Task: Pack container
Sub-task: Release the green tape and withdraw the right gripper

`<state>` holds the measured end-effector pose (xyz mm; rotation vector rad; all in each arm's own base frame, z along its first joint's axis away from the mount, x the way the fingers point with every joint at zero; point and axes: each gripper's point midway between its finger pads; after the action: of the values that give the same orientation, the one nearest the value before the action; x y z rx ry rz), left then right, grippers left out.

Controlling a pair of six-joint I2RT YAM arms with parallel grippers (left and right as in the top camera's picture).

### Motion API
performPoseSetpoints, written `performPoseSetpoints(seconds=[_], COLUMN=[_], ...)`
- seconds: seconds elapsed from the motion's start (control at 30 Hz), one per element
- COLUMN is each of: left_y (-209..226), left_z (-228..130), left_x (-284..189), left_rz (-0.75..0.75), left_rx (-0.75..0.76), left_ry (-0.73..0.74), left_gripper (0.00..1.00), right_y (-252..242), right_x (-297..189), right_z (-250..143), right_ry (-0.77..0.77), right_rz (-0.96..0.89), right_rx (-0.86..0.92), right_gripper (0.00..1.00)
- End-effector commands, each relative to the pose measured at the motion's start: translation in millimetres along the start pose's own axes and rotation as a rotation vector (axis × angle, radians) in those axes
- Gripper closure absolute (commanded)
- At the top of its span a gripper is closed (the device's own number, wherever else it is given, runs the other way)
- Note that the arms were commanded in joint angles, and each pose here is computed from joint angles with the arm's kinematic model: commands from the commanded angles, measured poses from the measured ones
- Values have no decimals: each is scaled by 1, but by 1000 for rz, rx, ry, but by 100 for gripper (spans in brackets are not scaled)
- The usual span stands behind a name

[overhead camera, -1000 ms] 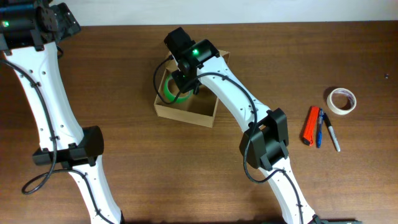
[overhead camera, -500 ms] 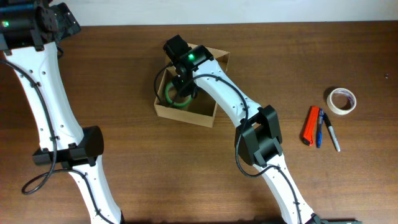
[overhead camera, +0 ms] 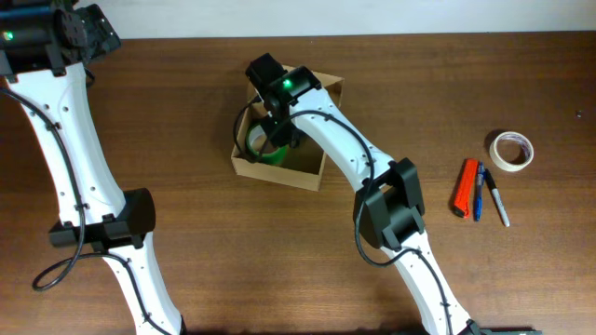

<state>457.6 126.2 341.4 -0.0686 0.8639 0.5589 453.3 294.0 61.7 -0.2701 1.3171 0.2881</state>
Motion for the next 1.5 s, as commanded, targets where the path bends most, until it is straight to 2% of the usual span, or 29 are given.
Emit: performPoseSetpoints(seconds=[0.0, 0.27, 0.37, 0.53, 0.57, 0.67, 0.73, 0.8, 0.9, 0.93, 1.07, 1.3, 1.47], left_y=[5, 5, 5, 5, 5, 5, 5, 5, 5, 5, 5, 5, 5], left_z=[1, 1, 1, 1, 1, 1, 1, 1, 1, 1, 1, 1, 1], left_x=[-5, -5, -5, -5, -5, -5, -5, -5, -5, -5, -5, -5, -5], left_rz=[11, 11, 11, 11, 11, 11, 11, 11, 11, 11, 11, 11, 11], left_rx=[4, 4, 4, 4, 4, 4, 4, 4, 4, 4, 4, 4, 4], left_ry=[-7, -7, -7, -7, -7, -7, -7, -7, -7, -7, -7, -7, -7], left_gripper=[0, 0, 0, 0, 0, 0, 0, 0, 0, 0, 0, 0, 0], right_y=[-26, -44, -60, -121, -149, -210, -281, -321, -364, -375, -394, -429, -444], right_x=[-67, -92, -121, -201, -230, -275, -301, -305, -289, -271, -219, -141, -96], right_z=[21, 23, 25, 21, 14, -15, -65, -103, -164, -192, -243, -278, -282], right_ry=[-134, -161, -215, -352, -401, -456, -476, -459, -367, -283, -114, -3, 45], right_rz=[-25, -27, -76, -217, -249, -311, -387, -429, -439, -405, -351, -289, -238], right_rx=[31, 67, 85, 180, 234, 360, 541, 661, 862, 957, 1141, 1342, 1394], right_gripper=[65, 67, 69, 68, 68, 68, 64, 61, 59, 59, 59, 58, 58])
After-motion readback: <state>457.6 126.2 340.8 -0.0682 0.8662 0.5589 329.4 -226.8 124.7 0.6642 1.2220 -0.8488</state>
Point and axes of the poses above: each gripper's point midway between its finger pads, its own x axis out along the fingers, its own y axis along the line the jaws close on, z = x × y, and after that the axes turned 9 degrees about x, right-handed
